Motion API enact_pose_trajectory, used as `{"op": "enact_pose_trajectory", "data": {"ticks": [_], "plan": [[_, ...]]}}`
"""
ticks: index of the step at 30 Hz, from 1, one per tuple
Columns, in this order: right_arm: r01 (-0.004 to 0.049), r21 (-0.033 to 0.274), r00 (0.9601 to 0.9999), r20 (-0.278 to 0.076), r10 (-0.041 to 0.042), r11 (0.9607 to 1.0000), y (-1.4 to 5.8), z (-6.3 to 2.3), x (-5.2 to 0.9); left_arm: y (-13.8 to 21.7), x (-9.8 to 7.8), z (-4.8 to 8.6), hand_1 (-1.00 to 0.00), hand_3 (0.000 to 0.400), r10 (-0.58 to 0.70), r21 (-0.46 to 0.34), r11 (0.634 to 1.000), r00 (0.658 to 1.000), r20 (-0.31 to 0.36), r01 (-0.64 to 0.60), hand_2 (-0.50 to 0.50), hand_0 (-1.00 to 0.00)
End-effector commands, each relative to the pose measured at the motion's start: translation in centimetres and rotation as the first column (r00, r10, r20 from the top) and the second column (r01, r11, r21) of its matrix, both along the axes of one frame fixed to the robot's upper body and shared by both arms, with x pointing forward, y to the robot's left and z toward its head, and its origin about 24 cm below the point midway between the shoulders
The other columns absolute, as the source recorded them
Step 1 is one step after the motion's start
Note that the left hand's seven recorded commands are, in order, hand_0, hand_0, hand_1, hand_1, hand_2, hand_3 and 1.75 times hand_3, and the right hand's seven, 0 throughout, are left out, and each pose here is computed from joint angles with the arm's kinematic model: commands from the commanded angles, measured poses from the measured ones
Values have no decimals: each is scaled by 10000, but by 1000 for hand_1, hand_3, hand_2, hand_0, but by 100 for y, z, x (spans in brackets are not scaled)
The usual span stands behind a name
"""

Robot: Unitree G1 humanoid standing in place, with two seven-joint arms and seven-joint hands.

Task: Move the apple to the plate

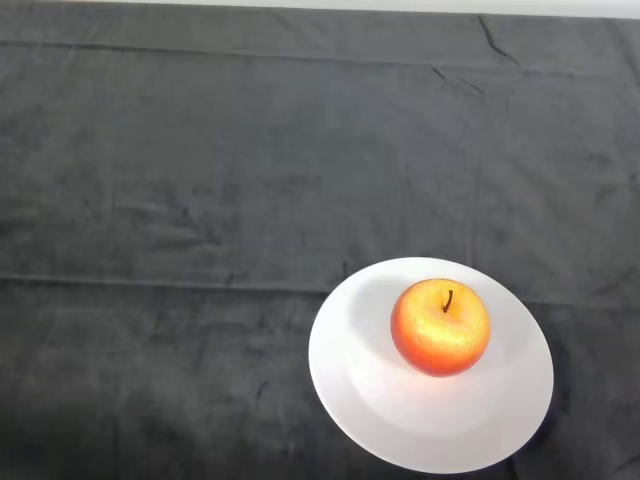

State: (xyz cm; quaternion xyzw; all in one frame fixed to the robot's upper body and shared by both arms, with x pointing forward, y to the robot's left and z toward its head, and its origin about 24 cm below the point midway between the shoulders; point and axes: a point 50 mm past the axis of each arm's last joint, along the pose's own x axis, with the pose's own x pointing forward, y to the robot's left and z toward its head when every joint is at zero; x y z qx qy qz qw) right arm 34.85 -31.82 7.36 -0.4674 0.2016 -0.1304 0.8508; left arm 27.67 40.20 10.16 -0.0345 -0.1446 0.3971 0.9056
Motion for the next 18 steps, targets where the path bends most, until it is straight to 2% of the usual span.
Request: {"op": "enact_pose_trajectory", "data": {"ticks": [1,18], "plan": [[287,111,9988,-412,-283,9995,-67,-122,-90,235,-228,-15,0,0,860,22,9963,9953,-453,-859,0,0],[286,111,9988,-410,-281,9995,-67,-122,-90,223,-202,15,0,0,971,45,9953,9941,-487,-970,0,0]]}}
